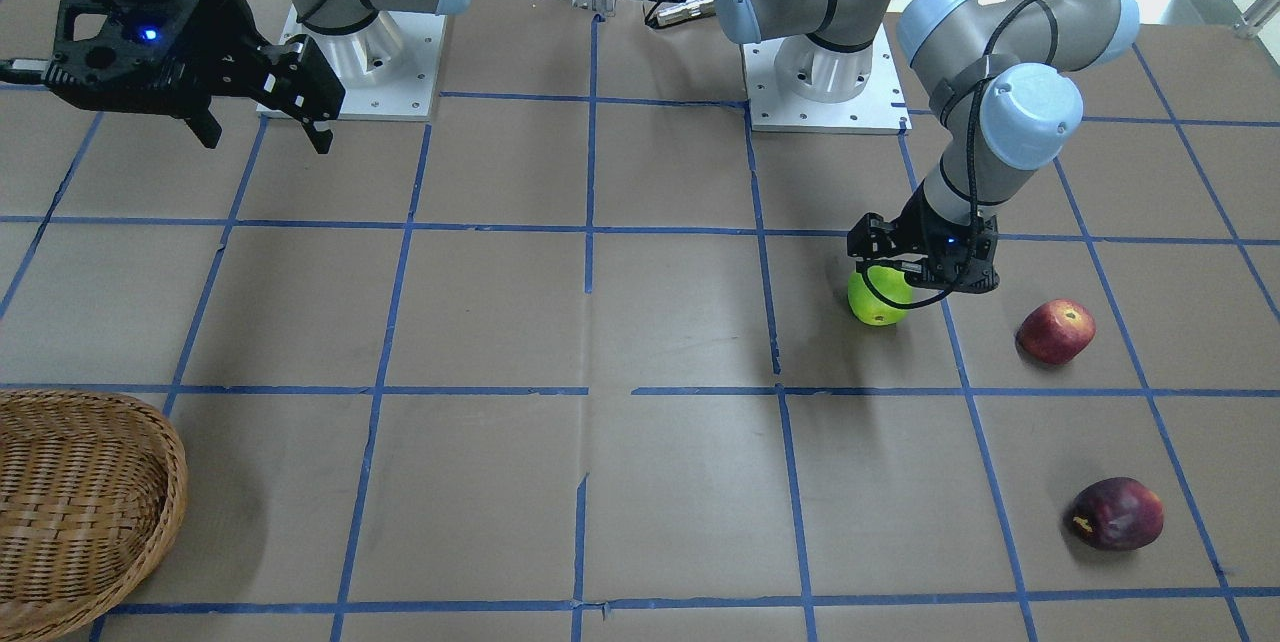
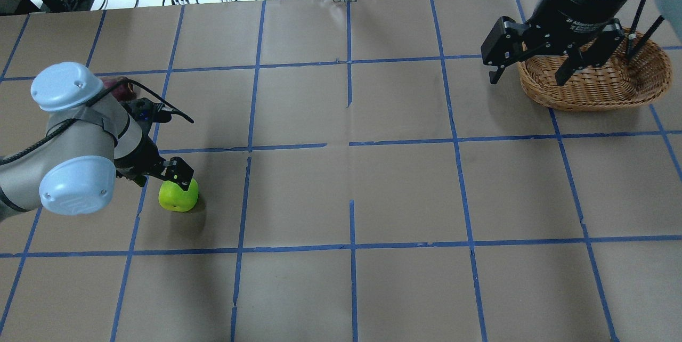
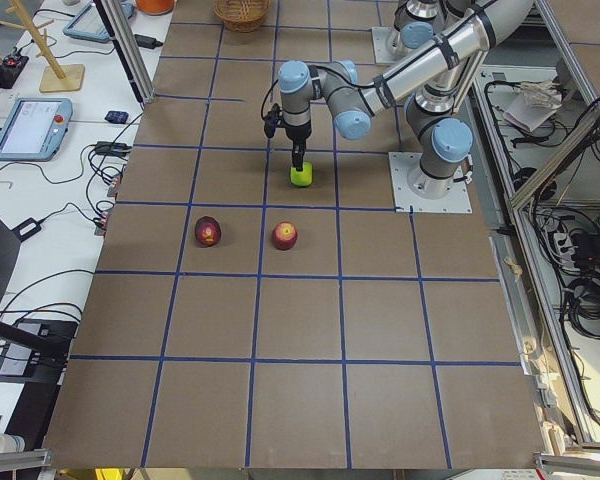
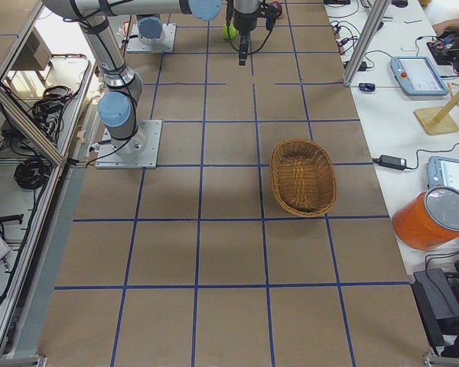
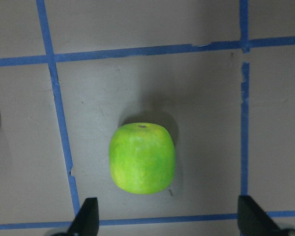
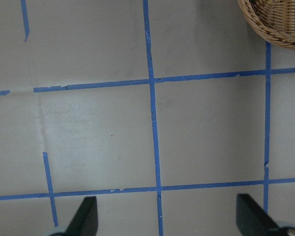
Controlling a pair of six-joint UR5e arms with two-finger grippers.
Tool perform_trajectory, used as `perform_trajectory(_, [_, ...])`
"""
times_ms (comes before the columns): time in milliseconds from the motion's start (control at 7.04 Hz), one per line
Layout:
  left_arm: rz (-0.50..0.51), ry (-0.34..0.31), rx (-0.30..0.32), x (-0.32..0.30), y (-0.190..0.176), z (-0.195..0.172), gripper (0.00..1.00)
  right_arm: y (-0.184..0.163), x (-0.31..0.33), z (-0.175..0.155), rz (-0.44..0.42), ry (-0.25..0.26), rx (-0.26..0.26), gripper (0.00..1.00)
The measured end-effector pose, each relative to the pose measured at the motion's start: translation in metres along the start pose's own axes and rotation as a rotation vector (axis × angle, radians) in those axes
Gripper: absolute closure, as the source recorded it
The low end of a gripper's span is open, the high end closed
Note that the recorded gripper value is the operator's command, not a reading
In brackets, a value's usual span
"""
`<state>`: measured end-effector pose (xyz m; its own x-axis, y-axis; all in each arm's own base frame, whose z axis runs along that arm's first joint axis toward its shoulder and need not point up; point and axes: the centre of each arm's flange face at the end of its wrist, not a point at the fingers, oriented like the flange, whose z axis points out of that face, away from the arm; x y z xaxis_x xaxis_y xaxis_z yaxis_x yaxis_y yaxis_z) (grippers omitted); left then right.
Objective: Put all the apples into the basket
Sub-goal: 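Close the left gripper on the green apple, then carry the green apple with the left gripper toward the table center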
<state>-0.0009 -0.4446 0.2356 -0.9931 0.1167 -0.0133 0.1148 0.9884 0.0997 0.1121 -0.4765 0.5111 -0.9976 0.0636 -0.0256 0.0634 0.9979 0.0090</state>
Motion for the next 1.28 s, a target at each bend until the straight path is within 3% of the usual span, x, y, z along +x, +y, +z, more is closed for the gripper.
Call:
perform_trajectory(284, [-0.009,0.012,-0.025,-0.003,-0.004,0.035,0.05,0.0,0.0,0.0,0.0,0.0,-0.001,0.0])
perform_trajectory(426, [-0.016,0.013,-0.028,-0.004,-0.007,0.044,0.35,0.0,0.0,0.0,0.0,-0.001,0.0,0.0])
perform_trajectory(568, [-0.025,0.013,-0.027,-0.005,-0.01,0.048,0.49,0.0,0.0,0.0,-0.001,-0.001,0.0,0.0])
perform_trajectory(852, [-0.127,0.013,-0.005,0.0,-0.022,0.039,0.49,0.0,0.0,0.0,0.0,0.0,0.0,0.0])
perform_trajectory(1278, [-0.248,0.02,0.034,0.093,-0.079,-0.032,0.49,0.001,0.0,0.001,-0.003,0.0,-0.001,0.0])
